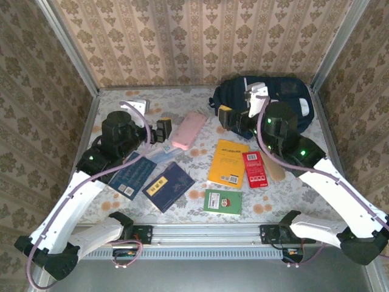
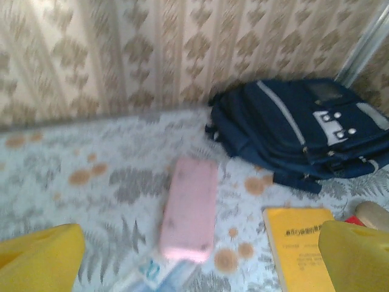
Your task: Pack the student bag
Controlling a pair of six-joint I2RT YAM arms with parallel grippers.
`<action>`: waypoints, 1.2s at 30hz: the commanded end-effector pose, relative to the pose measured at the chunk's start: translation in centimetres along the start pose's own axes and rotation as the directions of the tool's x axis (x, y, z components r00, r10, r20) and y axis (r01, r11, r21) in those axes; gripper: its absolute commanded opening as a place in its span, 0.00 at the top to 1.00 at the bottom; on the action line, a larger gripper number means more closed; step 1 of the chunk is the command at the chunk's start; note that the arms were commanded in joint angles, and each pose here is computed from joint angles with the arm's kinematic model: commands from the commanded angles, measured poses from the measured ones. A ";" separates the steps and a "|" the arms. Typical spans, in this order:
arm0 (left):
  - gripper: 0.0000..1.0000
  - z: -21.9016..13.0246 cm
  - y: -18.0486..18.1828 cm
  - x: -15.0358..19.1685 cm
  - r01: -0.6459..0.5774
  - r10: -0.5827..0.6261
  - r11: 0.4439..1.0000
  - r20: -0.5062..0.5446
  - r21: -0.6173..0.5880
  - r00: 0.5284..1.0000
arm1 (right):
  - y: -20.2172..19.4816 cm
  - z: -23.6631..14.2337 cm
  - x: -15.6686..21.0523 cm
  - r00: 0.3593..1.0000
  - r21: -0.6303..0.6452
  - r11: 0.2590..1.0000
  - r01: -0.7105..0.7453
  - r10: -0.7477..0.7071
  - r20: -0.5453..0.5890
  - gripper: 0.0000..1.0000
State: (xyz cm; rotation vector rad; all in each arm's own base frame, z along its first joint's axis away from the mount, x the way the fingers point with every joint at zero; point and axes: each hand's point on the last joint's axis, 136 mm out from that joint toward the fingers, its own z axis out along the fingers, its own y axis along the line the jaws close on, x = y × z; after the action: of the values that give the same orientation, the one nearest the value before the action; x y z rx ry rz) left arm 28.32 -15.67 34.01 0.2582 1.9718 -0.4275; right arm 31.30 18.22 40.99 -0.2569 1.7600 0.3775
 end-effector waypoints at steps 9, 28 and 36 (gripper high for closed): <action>0.00 4.6 4.0 6.2 0.504 -0.488 0.863 -0.296 -0.028 0.821 | -3.4 5.9 6.1 0.833 -0.027 0.868 -0.495 0.466 -0.297 0.00; 0.00 6.5 -1.1 6.7 0.247 -0.188 0.963 -0.386 0.109 0.903 | -19.3 20.6 15.3 0.745 0.403 0.854 -0.330 0.498 -0.444 0.09; 0.00 6.0 -3.3 6.2 0.242 -0.147 0.940 -0.357 0.239 0.922 | -22.0 24.3 17.7 0.659 0.361 0.881 -0.305 0.469 -0.588 0.21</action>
State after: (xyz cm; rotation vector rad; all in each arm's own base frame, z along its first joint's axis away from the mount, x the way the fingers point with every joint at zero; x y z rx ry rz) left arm 30.07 -20.41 25.01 0.2403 2.3656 -0.7888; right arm 59.16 6.36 17.58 0.3029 2.4530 0.3750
